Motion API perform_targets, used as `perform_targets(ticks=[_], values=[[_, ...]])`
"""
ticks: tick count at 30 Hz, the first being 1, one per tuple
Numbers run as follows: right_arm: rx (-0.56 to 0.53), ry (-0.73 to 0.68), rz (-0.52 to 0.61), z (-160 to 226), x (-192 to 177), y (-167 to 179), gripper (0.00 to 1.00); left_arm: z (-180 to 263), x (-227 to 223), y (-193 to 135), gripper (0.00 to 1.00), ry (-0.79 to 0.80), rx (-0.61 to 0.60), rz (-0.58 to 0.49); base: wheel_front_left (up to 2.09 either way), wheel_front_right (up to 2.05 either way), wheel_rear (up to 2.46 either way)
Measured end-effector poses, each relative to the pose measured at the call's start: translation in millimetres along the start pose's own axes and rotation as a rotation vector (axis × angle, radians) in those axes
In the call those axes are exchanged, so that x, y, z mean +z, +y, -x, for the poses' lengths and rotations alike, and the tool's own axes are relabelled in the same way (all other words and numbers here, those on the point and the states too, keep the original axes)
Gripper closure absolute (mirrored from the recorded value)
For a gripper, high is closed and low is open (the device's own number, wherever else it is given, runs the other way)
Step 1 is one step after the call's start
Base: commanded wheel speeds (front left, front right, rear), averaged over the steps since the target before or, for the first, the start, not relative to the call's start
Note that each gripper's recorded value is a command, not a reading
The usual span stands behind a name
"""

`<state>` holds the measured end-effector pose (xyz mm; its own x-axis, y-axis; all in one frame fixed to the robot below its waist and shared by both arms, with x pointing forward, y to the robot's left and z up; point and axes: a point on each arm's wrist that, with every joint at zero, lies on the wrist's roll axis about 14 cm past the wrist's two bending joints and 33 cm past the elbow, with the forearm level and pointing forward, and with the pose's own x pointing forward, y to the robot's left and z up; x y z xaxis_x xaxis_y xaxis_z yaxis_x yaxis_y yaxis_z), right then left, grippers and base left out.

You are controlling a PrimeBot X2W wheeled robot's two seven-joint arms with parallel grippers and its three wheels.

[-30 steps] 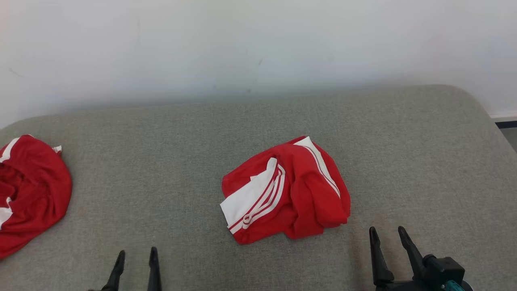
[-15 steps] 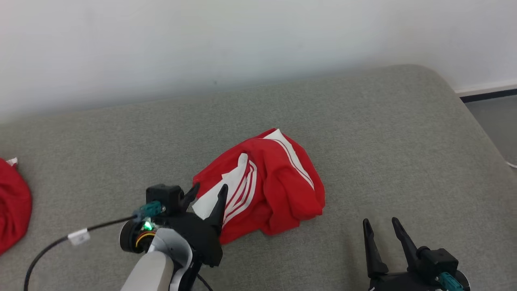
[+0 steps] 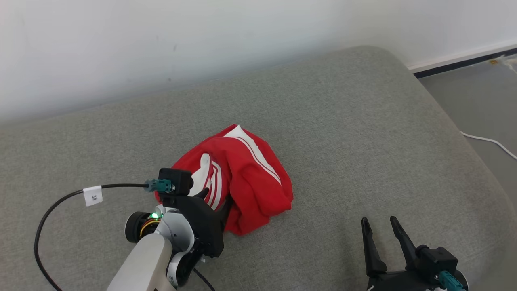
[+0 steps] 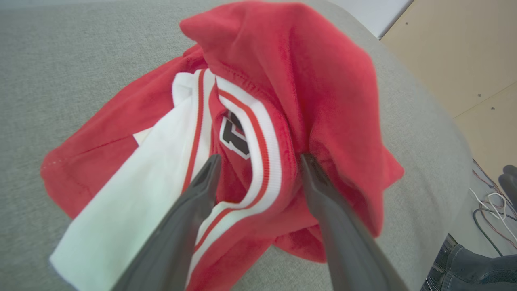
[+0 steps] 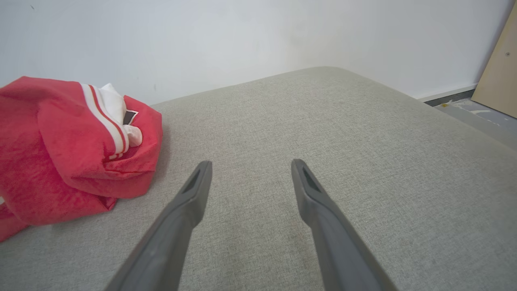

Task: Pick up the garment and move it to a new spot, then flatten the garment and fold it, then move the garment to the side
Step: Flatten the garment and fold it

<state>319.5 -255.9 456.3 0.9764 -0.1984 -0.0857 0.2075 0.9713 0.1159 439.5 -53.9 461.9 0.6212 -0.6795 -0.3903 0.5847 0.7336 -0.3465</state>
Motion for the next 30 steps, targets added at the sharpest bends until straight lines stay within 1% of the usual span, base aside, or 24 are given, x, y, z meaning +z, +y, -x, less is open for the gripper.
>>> perform_targets(ticks=[3,4,5,6,9,12,13,14,17,19,20,21,24,27,30], values=[[-0.004,-0.001,-0.004,1,0,-1,0.00,-3,1,-3,0.00,0.009,-0.008,-0.005,0.00,0.00,0.00],[-0.004,-0.002,-0.007,2,0,-1,0.00,-3,2,-5,0.50,0.011,-0.015,-0.014,0.00,0.00,0.00],[-0.003,-0.003,-0.008,2,0,-1,0.00,-4,3,-8,0.67,0.009,-0.021,-0.018,0.00,0.00,0.00],[-0.002,-0.003,-0.008,1,1,0,0.00,-4,4,-11,1.00,0.008,-0.029,-0.022,0.00,0.00,0.00],[0.001,-0.003,-0.010,1,0,1,0.00,-5,16,-19,1.00,-0.033,-0.050,-0.052,0.00,0.00,0.00],[0.003,-0.003,-0.012,-1,1,2,0.00,-7,38,-27,1.00,-0.098,-0.070,-0.114,0.00,0.00,0.00],[0.003,-0.003,-0.012,-1,1,2,0.00,-7,38,-27,1.00,-0.098,-0.070,-0.114,0.00,0.00,0.00],[0.004,-0.004,-0.013,-2,1,2,0.00,-7,48,-30,1.00,-0.128,-0.075,-0.141,0.00,0.00,0.00],[0.010,-0.006,-0.015,-4,2,4,0.00,-7,88,-43,1.00,-0.244,-0.093,-0.279,0.00,0.00,0.00],[0.014,-0.008,-0.016,-5,3,5,0.00,-5,119,-60,1.00,-0.338,-0.119,-0.382,0.00,0.00,0.00],[0.016,-0.010,-0.019,-5,3,6,0.00,-1,149,-81,1.00,-0.441,-0.152,-0.479,0.00,0.00,0.00],[0.016,-0.010,-0.019,-5,3,6,0.00,-1,149,-81,1.00,-0.441,-0.152,-0.479,0.00,0.00,0.00],[0.016,-0.014,-0.025,-5,4,6,0.00,8,189,-117,1.00,-0.594,-0.213,-0.600,0.00,0.00,0.00],[0.009,-0.013,-0.028,-4,4,4,0.00,22,219,-150,1.00,-0.741,-0.284,-0.671,0.00,0.00,0.00],[0.000,-0.010,-0.026,-5,3,1,0.00,35,237,-166,1.00,-0.857,-0.338,-0.668,0.00,0.00,0.00]])
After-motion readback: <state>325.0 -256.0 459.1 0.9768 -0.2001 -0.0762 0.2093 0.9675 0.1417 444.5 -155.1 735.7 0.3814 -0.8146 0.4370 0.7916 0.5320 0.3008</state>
